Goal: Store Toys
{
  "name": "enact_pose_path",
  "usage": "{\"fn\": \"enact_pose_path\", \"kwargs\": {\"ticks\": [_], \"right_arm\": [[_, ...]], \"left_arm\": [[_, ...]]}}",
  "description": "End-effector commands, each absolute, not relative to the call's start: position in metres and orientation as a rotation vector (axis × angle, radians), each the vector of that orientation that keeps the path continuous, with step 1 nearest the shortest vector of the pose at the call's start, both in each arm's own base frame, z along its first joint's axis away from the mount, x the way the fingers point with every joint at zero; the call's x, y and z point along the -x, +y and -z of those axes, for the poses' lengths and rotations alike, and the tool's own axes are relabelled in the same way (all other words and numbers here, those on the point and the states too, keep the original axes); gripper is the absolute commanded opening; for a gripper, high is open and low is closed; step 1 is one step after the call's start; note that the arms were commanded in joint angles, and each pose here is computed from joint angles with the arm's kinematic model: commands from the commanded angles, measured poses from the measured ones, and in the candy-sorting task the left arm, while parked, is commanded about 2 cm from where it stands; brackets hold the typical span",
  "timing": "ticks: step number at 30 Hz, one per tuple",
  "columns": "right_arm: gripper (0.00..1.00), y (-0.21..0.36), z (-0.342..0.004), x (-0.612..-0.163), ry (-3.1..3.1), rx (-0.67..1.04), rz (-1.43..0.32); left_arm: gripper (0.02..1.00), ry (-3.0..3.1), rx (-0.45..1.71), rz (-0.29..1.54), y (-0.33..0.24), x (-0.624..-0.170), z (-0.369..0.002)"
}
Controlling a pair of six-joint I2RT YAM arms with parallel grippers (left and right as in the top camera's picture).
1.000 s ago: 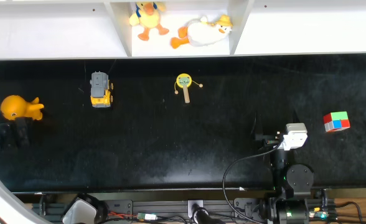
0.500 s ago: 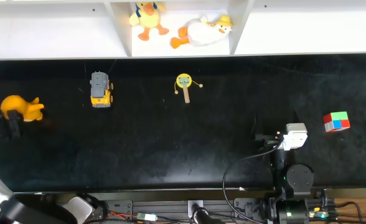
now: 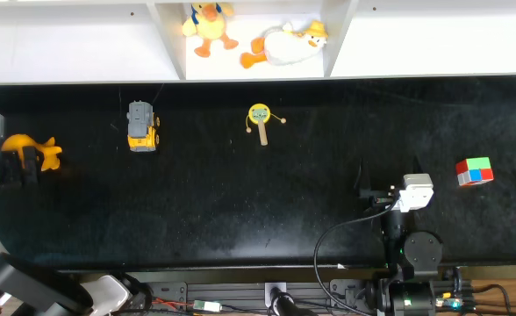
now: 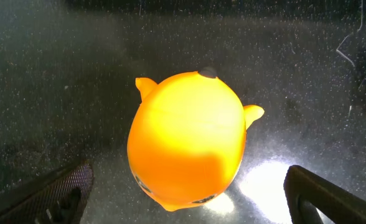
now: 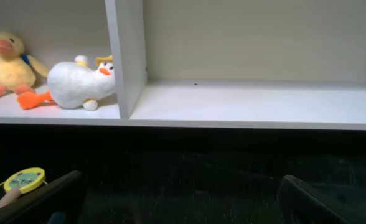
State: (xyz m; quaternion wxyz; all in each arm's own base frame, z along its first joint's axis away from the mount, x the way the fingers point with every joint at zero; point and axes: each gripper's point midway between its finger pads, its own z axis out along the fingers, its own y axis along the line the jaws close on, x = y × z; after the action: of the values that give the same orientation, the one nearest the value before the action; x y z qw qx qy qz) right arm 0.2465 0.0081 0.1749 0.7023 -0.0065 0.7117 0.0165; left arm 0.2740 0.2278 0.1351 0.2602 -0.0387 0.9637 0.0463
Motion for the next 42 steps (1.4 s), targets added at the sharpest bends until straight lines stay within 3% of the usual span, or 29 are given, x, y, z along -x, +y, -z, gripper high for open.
{"fn": "enact_pose_path", "kwargs": {"ticks": [1, 22, 24, 25, 29, 31, 33, 37, 42], "right_arm": [[0.996, 0.009, -0.172, -0.247, 1.584, 0.012, -0.047], [0.996, 0.009, -0.172, -0.247, 1.584, 0.012, -0.047], [0.996, 0.009, -0.172, -0.247, 1.584, 0.012, -0.047], [0.996, 0.009, -0.172, -0.247, 1.584, 0.012, -0.047], [0.996, 0.009, -0.172, -0.247, 1.584, 0.012, -0.047], [0.996, 0.009, -0.172, -0.247, 1.584, 0.012, -0.047], [0.993, 0.009, -0.172, -0.247, 1.584, 0.012, -0.047], [0.996, 0.009, -0.172, -0.247, 1.584, 0.012, -0.047], [0.996, 0.009, -0.172, -0.247, 1.584, 0.012, -0.047]], "left_arm": [[0.998, 2.629, 0.087, -0.184, 0.236, -0.273, -0.138], [1.000, 2.624, 0.080, -0.169, 0.243, -0.282, -0.125], [0.917, 2.622, 0.079, -0.171, 0.243, -0.283, -0.126], [0.814, 2.616, 0.076, -0.170, 0.243, -0.284, -0.126], [0.654, 2.587, 0.063, -0.154, 0.242, -0.289, -0.129], [0.483, 2.572, 0.055, -0.135, 0.239, -0.292, -0.130], [0.386, 2.563, 0.051, -0.125, 0.238, -0.293, -0.131], [0.235, 2.543, 0.046, -0.115, 0.235, -0.295, -0.137], [0.161, 2.466, 0.055, -0.129, 0.227, -0.295, -0.165]]}}
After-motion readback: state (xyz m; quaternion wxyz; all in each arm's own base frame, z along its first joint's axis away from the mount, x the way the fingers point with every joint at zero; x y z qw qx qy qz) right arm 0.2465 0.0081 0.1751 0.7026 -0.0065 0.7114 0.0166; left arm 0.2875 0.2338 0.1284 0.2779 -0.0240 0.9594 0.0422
